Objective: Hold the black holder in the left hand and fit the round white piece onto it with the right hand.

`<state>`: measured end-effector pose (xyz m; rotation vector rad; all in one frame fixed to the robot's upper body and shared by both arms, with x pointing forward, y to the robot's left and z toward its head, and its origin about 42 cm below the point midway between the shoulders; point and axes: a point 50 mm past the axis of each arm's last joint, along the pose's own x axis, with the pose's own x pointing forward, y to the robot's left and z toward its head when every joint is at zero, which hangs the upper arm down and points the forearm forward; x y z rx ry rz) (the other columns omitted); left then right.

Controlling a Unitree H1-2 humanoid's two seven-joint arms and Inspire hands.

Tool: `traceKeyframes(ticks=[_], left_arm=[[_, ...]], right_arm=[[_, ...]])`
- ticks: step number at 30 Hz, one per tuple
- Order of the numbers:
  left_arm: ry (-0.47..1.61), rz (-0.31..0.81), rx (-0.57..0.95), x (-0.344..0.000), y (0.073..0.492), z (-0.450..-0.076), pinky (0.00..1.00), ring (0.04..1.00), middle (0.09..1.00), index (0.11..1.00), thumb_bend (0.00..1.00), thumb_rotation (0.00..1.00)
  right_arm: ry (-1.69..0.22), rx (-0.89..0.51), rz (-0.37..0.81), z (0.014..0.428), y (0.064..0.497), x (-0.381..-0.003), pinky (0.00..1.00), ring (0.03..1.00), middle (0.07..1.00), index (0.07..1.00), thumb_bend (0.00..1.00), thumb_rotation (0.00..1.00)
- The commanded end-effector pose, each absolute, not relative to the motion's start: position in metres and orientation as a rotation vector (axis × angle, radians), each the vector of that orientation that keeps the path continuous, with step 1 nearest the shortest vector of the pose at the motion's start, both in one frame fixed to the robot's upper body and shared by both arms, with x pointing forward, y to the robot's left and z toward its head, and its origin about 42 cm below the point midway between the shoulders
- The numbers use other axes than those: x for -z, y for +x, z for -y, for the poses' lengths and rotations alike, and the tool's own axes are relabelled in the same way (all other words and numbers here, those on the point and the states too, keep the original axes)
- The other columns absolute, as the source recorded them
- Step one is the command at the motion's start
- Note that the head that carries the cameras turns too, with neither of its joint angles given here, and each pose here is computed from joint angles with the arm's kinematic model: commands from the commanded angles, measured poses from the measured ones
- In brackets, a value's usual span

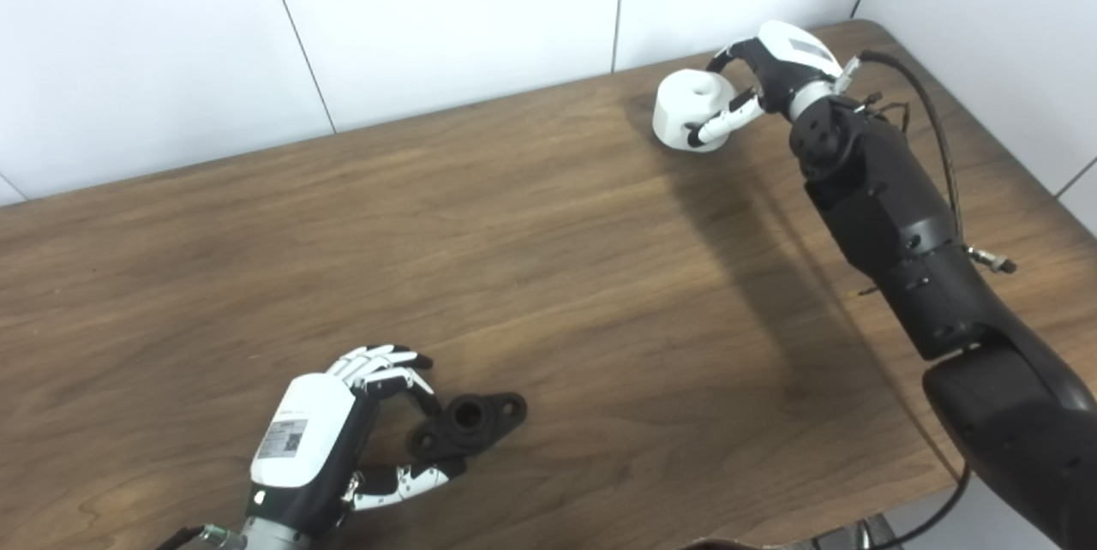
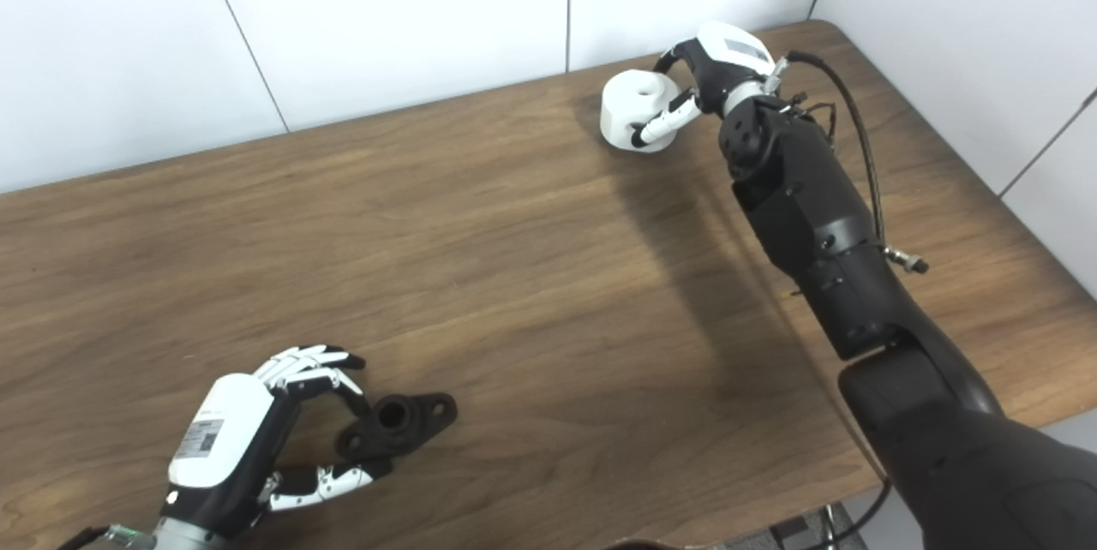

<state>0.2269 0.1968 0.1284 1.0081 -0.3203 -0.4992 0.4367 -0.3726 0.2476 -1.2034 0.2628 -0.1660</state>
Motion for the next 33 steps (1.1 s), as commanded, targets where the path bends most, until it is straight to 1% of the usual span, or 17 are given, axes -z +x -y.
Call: traceKeyframes(ticks=[1, 9, 14, 18, 28, 33], left_arm=[[1.052, 0.198, 0.559, -0.1091, 0.2154, -0.2040, 0.83, 0.823, 0.761, 0.487, 0.52, 0.04], [1.051, 0.197, 0.559, -0.1103, 0.2159, -0.2029, 0.83, 0.826, 0.763, 0.487, 0.52, 0.04], [1.049, 0.202, 0.555, -0.1094, 0.2161, -0.2032, 0.82, 0.822, 0.761, 0.487, 0.52, 0.04], [1.050, 0.201, 0.554, -0.1091, 0.2160, -0.2030, 0.82, 0.820, 0.761, 0.487, 0.52, 0.05], [1.048, 0.200, 0.554, -0.1095, 0.2159, -0.2029, 0.82, 0.822, 0.764, 0.487, 0.52, 0.04], [1.049, 0.198, 0.557, -0.1096, 0.2161, -0.2026, 0.82, 0.821, 0.764, 0.487, 0.52, 0.04]], right_arm=[[-1.224, 0.238, -0.174, 0.3777, 0.4449, -0.2836, 0.84, 0.963, 0.909, 0.729, 0.81, 0.28], [-1.225, 0.237, -0.168, 0.3778, 0.4469, -0.2825, 0.84, 0.961, 0.903, 0.718, 0.81, 0.27], [-1.240, 0.236, -0.165, 0.3781, 0.4474, -0.2840, 0.82, 0.952, 0.895, 0.708, 0.80, 0.27], [-1.231, 0.236, -0.162, 0.3787, 0.4468, -0.2858, 0.83, 0.957, 0.896, 0.701, 0.78, 0.26], [-1.232, 0.236, -0.154, 0.3790, 0.4456, -0.2856, 0.83, 0.953, 0.883, 0.663, 0.76, 0.24], [-1.226, 0.234, -0.133, 0.3800, 0.4449, -0.2851, 0.84, 0.951, 0.866, 0.636, 0.75, 0.22]])
